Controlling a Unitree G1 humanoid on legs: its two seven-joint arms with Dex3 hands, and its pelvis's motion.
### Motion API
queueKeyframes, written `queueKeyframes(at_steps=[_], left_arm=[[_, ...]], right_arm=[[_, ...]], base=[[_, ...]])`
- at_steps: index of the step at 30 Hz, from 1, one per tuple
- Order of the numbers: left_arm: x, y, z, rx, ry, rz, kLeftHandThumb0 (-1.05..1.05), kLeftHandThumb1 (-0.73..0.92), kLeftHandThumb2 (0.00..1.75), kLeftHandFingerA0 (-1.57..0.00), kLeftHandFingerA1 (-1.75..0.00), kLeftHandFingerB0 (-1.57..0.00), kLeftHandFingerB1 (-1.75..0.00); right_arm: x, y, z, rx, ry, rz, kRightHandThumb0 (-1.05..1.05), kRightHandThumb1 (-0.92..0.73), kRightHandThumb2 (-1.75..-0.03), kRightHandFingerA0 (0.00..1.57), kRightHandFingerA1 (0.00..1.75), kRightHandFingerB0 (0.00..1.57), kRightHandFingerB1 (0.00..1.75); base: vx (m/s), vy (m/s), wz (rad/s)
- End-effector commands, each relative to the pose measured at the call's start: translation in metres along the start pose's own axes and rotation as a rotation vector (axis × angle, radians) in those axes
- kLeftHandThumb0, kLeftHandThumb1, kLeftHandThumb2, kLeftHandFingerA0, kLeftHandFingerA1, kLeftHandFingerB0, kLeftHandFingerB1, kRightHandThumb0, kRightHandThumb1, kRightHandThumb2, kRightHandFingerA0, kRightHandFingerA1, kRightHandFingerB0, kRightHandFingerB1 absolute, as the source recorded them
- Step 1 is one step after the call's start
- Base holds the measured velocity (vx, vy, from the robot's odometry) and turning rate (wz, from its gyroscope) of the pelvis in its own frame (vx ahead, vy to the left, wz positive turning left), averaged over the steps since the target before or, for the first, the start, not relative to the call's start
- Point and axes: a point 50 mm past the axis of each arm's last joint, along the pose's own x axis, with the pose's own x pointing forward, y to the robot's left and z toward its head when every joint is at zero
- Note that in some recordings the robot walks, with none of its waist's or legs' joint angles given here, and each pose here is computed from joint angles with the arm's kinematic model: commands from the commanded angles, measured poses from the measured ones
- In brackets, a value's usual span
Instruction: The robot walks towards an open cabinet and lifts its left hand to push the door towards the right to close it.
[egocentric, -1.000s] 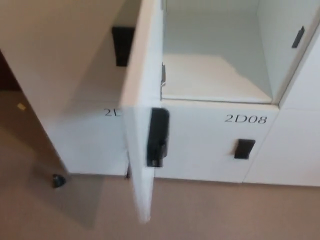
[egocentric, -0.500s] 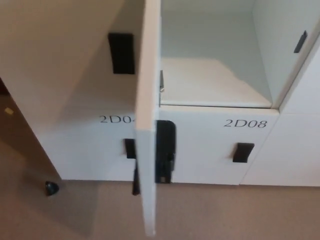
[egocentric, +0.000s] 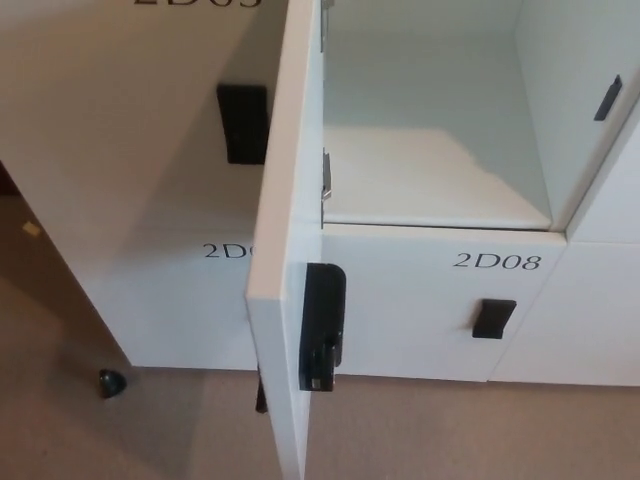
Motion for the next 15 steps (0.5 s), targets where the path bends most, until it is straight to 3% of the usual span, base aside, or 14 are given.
queueKeyframes(at_steps=[1,5,6,10,11,15], left_arm=[[-0.001,0.006,-0.002,0.008,0.018,0.027,-0.26,0.67,0.59,-0.72,-0.60,-0.51,-0.47],[0.001,0.006,0.004,0.015,0.012,0.032,-0.25,0.67,0.59,-0.72,-0.58,-0.51,-0.47],[0.001,0.007,0.004,0.014,0.010,0.031,-0.34,0.55,0.79,-0.66,-0.65,-0.46,-0.55],[0.001,0.007,0.005,0.020,0.006,0.032,-0.34,0.54,0.78,-0.66,-0.64,-0.46,-0.55],[0.001,0.007,0.005,0.022,0.006,0.033,-0.27,0.66,0.59,-0.70,-0.55,-0.50,-0.46],[0.003,0.008,0.008,0.002,-0.002,0.031,-0.27,0.67,0.59,-0.72,-0.57,-0.51,-0.46]], right_arm=[[0.000,-0.003,-0.001,-0.013,0.009,-0.010,-0.47,-0.72,-0.62,0.59,0.45,0.46,0.37],[0.004,-0.001,0.004,-0.017,0.003,-0.007,-0.46,-0.73,-0.62,0.58,0.44,0.47,0.38],[0.004,-0.001,0.005,-0.012,-0.001,-0.003,-0.47,-0.73,-0.62,0.57,0.44,0.47,0.38],[0.005,0.000,0.008,-0.010,-0.010,0.001,-0.52,-0.70,-0.64,0.57,0.45,0.43,0.38],[0.007,0.000,0.009,-0.011,-0.007,0.001,-0.49,-0.70,-0.62,0.56,0.45,0.44,0.38],[0.011,0.000,0.014,-0.028,-0.010,0.007,-0.49,-0.71,-0.62,0.56,0.44,0.44,0.38]], base=[[0.03,-0.081,0.02],[0.00,0.000,0.00],[0.00,0.000,0.00],[0.00,0.000,0.00],[0.00,0.000,0.00],[0.00,0.000,0.00]])
